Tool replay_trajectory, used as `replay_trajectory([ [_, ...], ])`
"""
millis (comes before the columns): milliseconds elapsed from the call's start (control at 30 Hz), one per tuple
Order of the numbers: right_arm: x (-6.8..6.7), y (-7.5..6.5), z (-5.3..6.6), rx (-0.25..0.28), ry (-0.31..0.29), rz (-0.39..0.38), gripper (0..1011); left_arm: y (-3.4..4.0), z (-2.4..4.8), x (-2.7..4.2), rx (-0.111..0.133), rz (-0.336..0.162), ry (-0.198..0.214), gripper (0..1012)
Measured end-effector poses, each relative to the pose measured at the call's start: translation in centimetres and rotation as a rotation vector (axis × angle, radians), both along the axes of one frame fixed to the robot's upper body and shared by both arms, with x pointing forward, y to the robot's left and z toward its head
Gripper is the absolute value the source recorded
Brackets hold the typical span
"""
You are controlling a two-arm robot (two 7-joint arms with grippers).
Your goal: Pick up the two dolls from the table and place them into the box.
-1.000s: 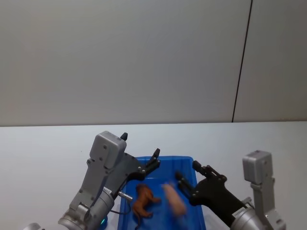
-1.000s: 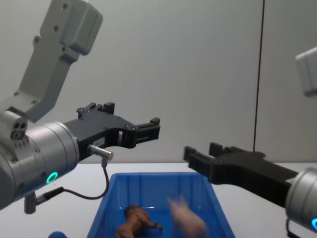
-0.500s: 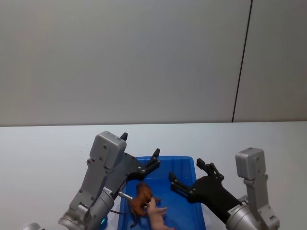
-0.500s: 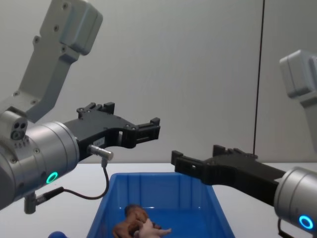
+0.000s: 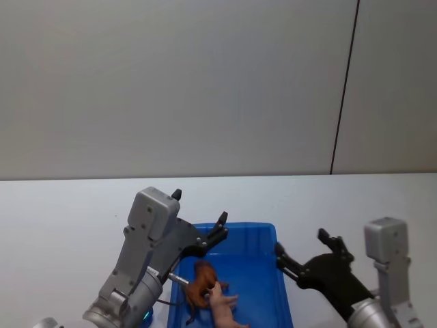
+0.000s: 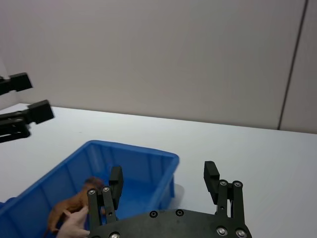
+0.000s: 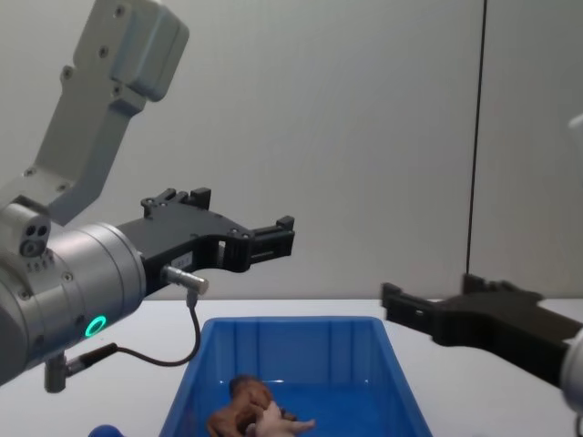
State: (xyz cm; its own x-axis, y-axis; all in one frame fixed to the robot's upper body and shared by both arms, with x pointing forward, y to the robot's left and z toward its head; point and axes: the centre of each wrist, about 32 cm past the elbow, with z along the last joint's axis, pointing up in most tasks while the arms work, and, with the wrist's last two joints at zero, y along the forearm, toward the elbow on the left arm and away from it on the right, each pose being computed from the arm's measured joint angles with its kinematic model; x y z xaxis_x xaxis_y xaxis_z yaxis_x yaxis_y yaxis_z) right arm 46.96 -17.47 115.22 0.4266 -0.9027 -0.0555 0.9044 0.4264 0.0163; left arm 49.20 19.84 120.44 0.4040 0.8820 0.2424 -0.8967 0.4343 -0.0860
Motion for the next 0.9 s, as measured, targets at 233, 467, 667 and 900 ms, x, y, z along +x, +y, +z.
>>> replay_trajectory([
  [233,-0.9,-1.1,-0.2,-0.007,0.003,-0.079,1001,0.0,0.0,0.0,0.0,0.0,0.0,1002],
  [467,-1.4,-1.7,-0.3,-0.01,0.004,-0.119,1001,0.0,0.0,0.0,0.0,0.0,0.0,1002],
  [667,-1.7,-2.0,-0.4,-0.012,0.005,-0.141,1001,0.0,0.0,0.0,0.0,0.0,0.0,1001],
  [900,-1.9,-2.2,-0.4,-0.014,0.006,-0.155,1001,0.0,0.0,0.0,0.0,0.0,0.0,1001],
])
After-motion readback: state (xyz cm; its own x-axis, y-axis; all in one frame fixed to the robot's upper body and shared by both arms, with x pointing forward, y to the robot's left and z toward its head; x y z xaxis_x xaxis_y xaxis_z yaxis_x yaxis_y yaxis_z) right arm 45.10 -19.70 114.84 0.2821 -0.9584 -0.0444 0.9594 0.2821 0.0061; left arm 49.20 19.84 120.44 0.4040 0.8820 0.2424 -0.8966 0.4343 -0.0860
